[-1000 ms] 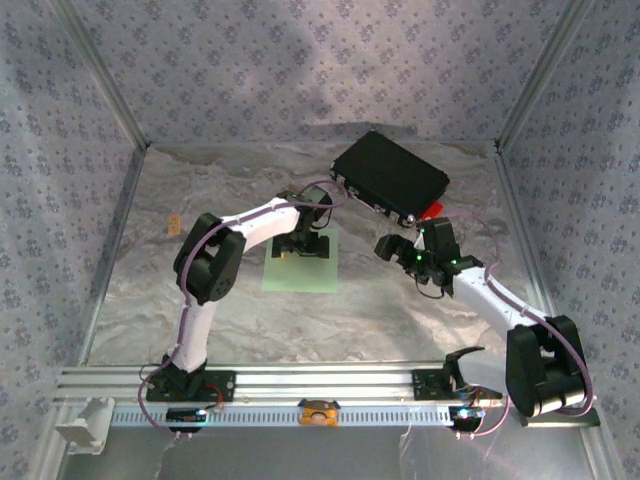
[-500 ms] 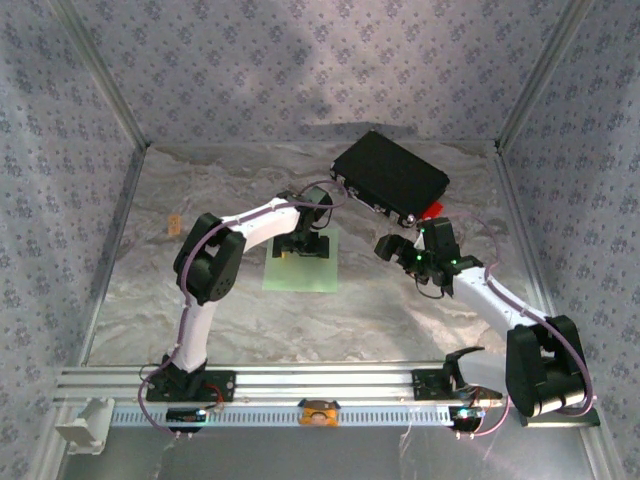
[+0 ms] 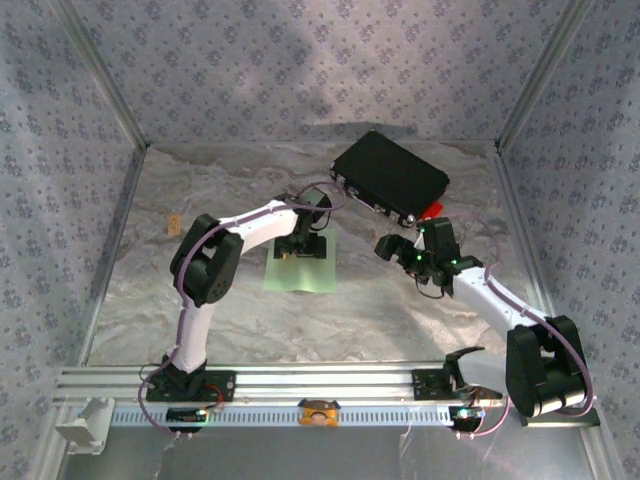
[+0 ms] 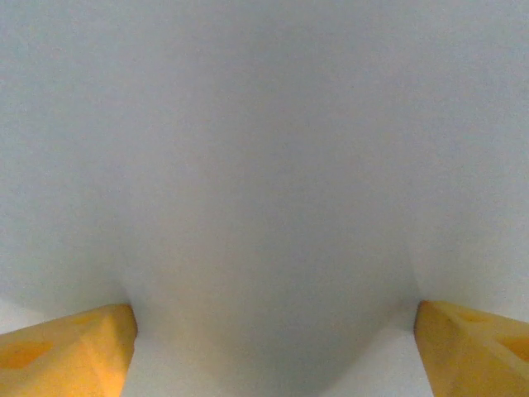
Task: Fold a paper plane with a square sheet of paper (pick it up from the middle)
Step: First fold the square sheet of paper in half at the center of the table.
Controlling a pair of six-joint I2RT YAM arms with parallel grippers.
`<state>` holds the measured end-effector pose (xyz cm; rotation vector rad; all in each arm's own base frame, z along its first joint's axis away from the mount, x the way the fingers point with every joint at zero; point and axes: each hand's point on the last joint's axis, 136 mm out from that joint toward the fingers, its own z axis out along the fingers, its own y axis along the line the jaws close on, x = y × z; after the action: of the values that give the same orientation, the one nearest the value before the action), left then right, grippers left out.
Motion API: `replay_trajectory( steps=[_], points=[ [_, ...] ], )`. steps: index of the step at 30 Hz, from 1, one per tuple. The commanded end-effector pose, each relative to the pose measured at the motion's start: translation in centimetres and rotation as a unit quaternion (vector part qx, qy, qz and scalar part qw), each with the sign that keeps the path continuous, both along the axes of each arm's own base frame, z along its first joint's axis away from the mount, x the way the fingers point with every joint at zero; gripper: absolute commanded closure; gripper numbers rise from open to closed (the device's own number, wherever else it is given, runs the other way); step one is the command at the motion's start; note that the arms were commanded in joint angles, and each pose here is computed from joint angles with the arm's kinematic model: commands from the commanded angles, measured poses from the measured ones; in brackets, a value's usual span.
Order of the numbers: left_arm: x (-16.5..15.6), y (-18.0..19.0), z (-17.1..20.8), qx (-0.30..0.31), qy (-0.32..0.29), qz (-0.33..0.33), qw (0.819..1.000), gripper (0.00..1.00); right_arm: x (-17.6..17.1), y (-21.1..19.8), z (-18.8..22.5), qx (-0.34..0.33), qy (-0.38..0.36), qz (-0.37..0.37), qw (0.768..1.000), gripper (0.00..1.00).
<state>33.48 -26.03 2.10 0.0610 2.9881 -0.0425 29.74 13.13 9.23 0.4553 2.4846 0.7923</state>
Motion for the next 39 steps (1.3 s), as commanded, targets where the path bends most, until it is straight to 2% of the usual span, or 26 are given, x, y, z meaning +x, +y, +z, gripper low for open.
replay_trajectory(
  steps=[1, 8, 14, 21, 23, 24, 30, 35, 39],
  points=[
    [-1.6, 0.3, -1.2, 0.005, 0.025, -0.007, 1.0, 0.16, 0.2, -0.2, 0.6, 0.003, -0.007, -0.01, 1.0, 0.01],
    [-1.6, -0.5, -0.9, -0.017, 0.024, -0.017, 0.999, 0.32, 0.2, -0.6, 0.4, -0.002, -0.003, -0.021, 1.0, 0.01],
    [-1.7, -0.5, -0.6, -0.02, 0.024, 0.001, 0.999, 0.42, 0.1, -0.9, 0.0, -0.009, 0.002, -0.029, 1.0, 0.01],
    [-1.8, -2.1, 0.5, -0.061, 0.016, -0.006, 0.998, 0.51, 0.2, -1.3, 0.1, -0.01, -0.001, -0.034, 0.999, 0.01],
    [-1.6, -2.1, 0.8, -0.064, 0.009, -0.005, 0.998, 0.6, 0.2, -1.4, 0.2, -0.01, -0.002, -0.038, 0.999, 0.01],
    [-1.5, -2.0, 1.1, -0.065, 0.001, 0.0, 0.998, 0.62, 0.1, -1.7, 0.1, -0.014, 0.001, -0.046, 0.999, 0.01],
    [-1.3, -2.6, 2.6, -0.1, -0.027, 0.013, 0.995, 0.61, -0.5, -3.1, -0.7, -0.026, 0.03, -0.074, 0.996, 0.01],
    [-1.2, -3.5, 4.7, -0.139, -0.041, 0.015, 0.989, 0.63, -0.5, -3.3, -0.3, -0.015, 0.022, -0.081, 0.996, 0.01],
    [-1.4, -5.1, 6.6, -0.201, -0.043, 0.008, 0.979, 0.63, -0.3, -3.2, 0.6, -0.004, 0.008, -0.082, 0.997, 0.01]
  ],
)
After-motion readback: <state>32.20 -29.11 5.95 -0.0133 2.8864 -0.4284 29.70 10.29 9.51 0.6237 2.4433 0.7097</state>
